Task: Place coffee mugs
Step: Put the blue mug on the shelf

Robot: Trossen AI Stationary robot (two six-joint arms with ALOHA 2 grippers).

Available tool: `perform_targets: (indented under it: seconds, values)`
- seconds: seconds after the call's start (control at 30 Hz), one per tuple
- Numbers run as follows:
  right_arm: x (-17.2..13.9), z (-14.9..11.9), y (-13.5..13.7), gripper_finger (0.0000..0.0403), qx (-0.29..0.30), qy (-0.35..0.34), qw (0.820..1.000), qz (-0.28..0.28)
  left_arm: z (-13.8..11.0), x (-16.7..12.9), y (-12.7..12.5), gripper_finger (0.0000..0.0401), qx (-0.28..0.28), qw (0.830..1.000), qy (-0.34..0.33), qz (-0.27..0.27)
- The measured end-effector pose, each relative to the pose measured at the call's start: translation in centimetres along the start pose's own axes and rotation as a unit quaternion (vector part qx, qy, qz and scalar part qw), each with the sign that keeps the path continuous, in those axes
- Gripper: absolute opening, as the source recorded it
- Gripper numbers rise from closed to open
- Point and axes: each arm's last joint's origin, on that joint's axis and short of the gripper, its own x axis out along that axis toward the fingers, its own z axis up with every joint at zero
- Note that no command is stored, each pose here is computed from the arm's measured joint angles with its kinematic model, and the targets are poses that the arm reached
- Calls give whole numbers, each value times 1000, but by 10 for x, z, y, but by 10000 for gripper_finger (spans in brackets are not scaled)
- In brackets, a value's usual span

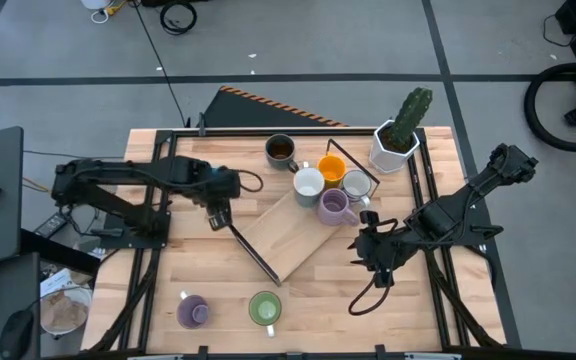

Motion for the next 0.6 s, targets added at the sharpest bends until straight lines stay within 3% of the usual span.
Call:
perform_targets:
  seconds: [0.27, 0.47, 0.6]
  values:
    - [0, 6, 3, 167, -9, -25, 999, 20, -8, 41, 32, 102, -52, 995, 86, 22]
    - [0, 7, 4, 168, -22, -31, 999, 35, -6, 52, 46, 108, -57, 994, 84, 39]
    - [0, 7, 4, 168, -24, -31, 999, 35, -7, 57, 53, 139, -37, 994, 81, 60]
